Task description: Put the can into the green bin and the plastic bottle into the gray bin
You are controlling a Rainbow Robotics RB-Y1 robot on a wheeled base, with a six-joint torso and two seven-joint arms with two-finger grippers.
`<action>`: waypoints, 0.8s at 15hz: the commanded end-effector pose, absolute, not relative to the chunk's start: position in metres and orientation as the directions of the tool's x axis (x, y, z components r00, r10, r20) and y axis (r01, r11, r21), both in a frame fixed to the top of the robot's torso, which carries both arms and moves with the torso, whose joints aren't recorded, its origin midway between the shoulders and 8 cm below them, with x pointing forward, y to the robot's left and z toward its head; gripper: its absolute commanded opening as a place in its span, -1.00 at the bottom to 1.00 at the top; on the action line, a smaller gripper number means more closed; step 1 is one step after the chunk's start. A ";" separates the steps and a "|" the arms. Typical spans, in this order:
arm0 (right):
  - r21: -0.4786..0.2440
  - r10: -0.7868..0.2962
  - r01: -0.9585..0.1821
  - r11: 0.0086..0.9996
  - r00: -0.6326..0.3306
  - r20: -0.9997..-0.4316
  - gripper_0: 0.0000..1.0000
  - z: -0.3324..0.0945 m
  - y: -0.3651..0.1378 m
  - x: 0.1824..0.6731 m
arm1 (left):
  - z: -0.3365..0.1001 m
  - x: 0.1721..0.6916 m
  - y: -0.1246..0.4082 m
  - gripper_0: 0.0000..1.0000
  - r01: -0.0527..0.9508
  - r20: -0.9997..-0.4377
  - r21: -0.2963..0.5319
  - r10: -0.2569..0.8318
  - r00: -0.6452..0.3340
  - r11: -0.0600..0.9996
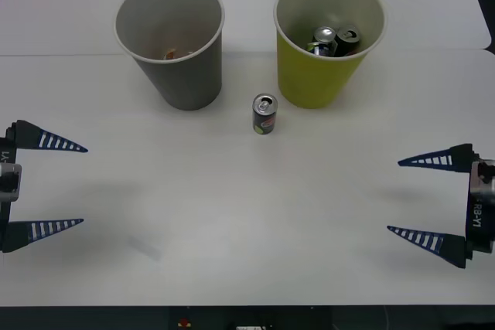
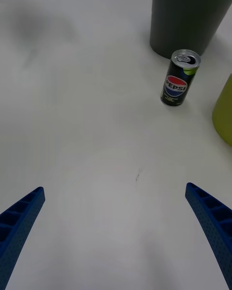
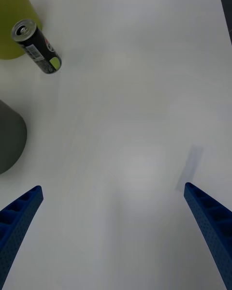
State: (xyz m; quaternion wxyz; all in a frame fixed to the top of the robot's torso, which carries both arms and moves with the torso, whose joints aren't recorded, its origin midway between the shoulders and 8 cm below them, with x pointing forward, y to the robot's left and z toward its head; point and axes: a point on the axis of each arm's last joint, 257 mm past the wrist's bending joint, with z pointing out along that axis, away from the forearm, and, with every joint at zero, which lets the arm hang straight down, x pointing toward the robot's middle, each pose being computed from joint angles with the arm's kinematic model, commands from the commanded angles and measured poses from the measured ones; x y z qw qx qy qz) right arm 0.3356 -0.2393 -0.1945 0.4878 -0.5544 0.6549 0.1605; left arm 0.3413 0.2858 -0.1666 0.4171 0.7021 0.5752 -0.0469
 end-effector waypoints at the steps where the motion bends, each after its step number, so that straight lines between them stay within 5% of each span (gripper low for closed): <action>1: -0.339 -0.548 -0.860 0.382 0.084 -0.832 1.00 -0.201 -0.230 0.342 | -0.167 0.341 0.286 1.00 0.847 -0.546 0.532 0.769 0.334 0.010; 12: -0.251 -0.421 -0.741 0.623 -0.047 -0.906 1.00 -0.218 -0.204 0.362 | -0.167 0.341 0.286 1.00 0.847 -0.546 0.532 0.769 0.334 0.010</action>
